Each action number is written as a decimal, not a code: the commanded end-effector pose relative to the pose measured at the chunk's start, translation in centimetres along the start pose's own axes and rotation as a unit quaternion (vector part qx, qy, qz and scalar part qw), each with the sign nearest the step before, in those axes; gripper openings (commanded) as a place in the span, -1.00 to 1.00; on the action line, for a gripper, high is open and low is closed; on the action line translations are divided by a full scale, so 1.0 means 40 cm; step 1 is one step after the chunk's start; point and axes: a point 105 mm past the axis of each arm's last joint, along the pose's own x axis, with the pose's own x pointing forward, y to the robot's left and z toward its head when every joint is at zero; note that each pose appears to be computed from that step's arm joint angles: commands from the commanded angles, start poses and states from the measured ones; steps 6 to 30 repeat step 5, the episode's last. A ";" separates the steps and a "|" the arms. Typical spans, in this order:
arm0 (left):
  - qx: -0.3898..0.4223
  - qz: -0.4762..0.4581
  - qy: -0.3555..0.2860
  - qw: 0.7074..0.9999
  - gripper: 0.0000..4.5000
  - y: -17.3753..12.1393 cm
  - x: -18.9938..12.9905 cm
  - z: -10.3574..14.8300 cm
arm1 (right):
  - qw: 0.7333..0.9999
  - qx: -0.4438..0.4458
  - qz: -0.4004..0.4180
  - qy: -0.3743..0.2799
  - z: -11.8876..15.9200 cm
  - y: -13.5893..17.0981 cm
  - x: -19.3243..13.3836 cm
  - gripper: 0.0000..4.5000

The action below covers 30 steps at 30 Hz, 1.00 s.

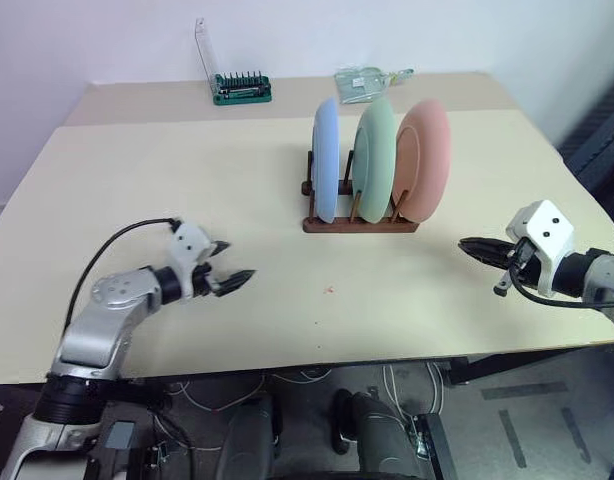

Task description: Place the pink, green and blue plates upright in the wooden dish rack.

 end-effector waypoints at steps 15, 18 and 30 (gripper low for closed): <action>0.001 0.042 -0.035 0.998 0.83 0.008 -0.022 0.013 | 0.999 -0.004 -0.022 -0.028 -0.015 -0.006 0.040 -0.98; 0.001 0.042 -0.035 0.998 0.83 0.008 -0.022 0.013 | 0.999 -0.004 -0.022 -0.028 -0.015 -0.006 0.040 -0.98; 0.001 0.042 -0.035 0.998 0.83 0.008 -0.022 0.013 | 0.999 -0.004 -0.022 -0.028 -0.015 -0.006 0.040 -0.98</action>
